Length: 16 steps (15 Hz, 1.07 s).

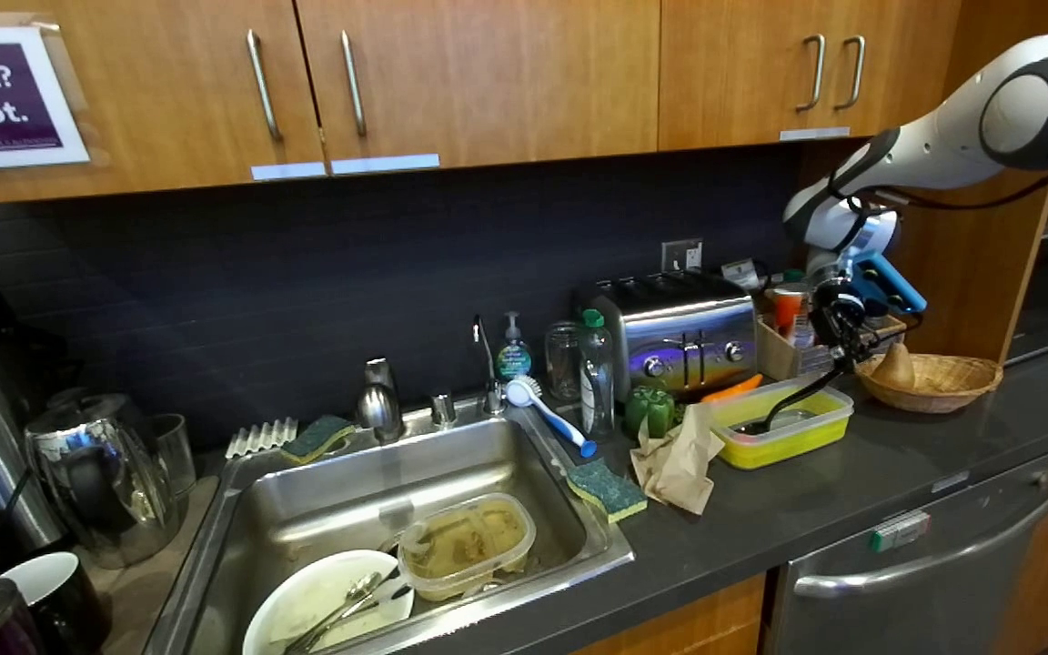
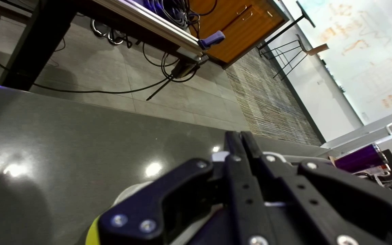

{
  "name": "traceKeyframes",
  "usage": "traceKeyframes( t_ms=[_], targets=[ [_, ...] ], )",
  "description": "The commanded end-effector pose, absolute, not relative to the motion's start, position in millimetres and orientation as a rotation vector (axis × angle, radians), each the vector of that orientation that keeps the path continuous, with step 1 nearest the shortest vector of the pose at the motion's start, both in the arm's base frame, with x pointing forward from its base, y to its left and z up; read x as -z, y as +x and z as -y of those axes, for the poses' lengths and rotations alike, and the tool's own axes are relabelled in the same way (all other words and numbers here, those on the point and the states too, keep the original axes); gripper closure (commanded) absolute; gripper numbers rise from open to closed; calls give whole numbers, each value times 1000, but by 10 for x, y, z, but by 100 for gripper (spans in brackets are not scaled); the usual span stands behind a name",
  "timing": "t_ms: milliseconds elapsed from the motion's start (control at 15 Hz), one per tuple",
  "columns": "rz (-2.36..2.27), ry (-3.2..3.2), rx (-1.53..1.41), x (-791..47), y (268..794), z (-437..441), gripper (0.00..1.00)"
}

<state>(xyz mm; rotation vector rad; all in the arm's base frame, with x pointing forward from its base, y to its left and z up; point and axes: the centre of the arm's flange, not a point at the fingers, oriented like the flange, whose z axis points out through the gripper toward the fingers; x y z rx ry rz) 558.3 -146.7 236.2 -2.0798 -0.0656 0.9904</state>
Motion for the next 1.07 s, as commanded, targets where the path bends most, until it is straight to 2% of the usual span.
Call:
traceKeyframes(
  t_ms=[0,1000],
  targets=[
    [68,-2066,-1015,-2314,5689,1405,99],
    [91,-1996,-1042,-2309,5702,1494,99]
  ],
)
